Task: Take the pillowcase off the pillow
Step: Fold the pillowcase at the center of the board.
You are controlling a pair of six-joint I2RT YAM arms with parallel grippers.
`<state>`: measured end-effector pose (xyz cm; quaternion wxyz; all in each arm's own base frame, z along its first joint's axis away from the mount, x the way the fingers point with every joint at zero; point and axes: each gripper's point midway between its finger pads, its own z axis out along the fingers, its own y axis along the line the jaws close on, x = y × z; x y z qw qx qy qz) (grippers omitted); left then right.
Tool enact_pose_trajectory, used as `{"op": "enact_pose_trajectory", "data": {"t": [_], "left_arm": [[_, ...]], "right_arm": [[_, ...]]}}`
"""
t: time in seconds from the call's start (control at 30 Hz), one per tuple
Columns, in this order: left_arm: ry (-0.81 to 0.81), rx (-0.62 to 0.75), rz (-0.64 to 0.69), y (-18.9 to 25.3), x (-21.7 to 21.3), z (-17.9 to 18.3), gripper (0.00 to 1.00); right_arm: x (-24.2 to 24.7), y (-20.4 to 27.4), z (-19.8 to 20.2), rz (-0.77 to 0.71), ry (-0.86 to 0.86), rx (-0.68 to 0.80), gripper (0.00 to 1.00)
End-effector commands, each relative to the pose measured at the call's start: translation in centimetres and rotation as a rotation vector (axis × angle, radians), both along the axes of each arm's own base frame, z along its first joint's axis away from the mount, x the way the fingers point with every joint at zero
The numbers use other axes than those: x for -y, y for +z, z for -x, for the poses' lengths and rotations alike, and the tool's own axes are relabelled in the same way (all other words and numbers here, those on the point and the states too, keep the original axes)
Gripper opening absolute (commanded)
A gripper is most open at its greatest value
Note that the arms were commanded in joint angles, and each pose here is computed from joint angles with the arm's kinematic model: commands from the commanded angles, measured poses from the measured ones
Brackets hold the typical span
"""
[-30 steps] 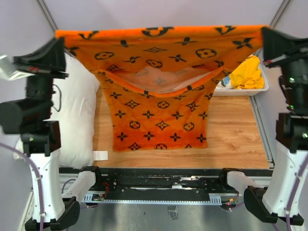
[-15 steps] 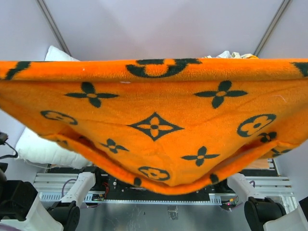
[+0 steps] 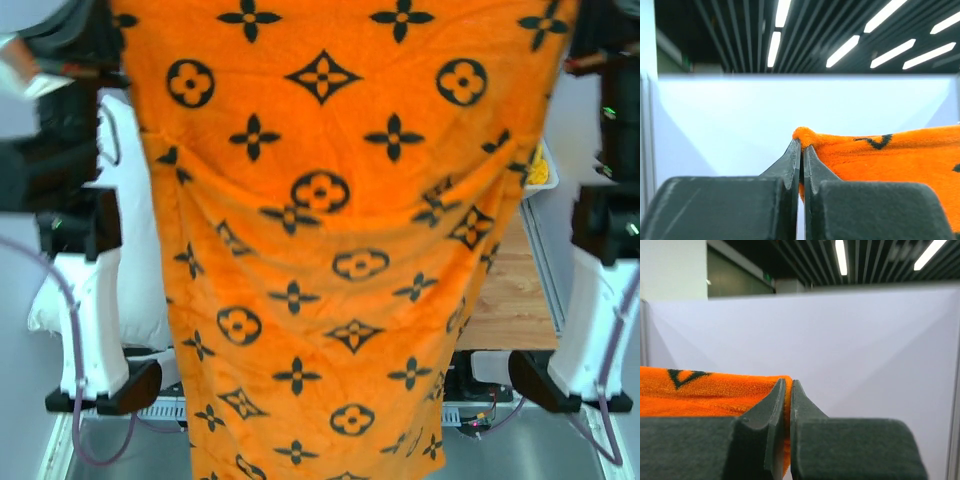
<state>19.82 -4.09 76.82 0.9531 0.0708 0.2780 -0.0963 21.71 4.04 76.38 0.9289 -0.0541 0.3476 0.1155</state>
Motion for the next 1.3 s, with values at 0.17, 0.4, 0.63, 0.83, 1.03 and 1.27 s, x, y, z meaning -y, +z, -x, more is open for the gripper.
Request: {"op": "enact_pose_trajectory", "data": {"t": [0.17, 0.4, 0.63, 0.83, 1.03, 1.27], "left_arm": [[0.278, -0.381, 0.136, -17.8, -5.8, -25.2, 0.00], [0.342, -0.585, 0.166, -35.4, -7.5, -38.4, 0.00], [0.326, -0.683, 0.168, -42.5, -7.3, -47.2, 0.00], [0.307, -0.664, 0.145, -41.3, -6.9, -50.7, 0.00], [0.286, -0.668, 0.121, -40.5, -6.4, -50.2, 0.00], [0.218, -0.674, 0.183, -41.3, -5.4, -42.2, 0.00]], "right_arm": [[3.9, -17.6, -27.2, -0.088, -0.190, -0.459, 0.01], [2.6, -34.0, -40.8, -0.084, -0.106, -0.722, 0.01], [2.3, -41.3, -47.0, -0.054, -0.092, -0.825, 0.01], [2.9, -40.7, -47.2, -0.036, -0.124, -0.787, 0.01], [2.5, -40.8, -46.0, -0.037, -0.103, -0.796, 0.01], [2.5, -40.2, -41.3, -0.058, -0.097, -0.803, 0.01]]}}
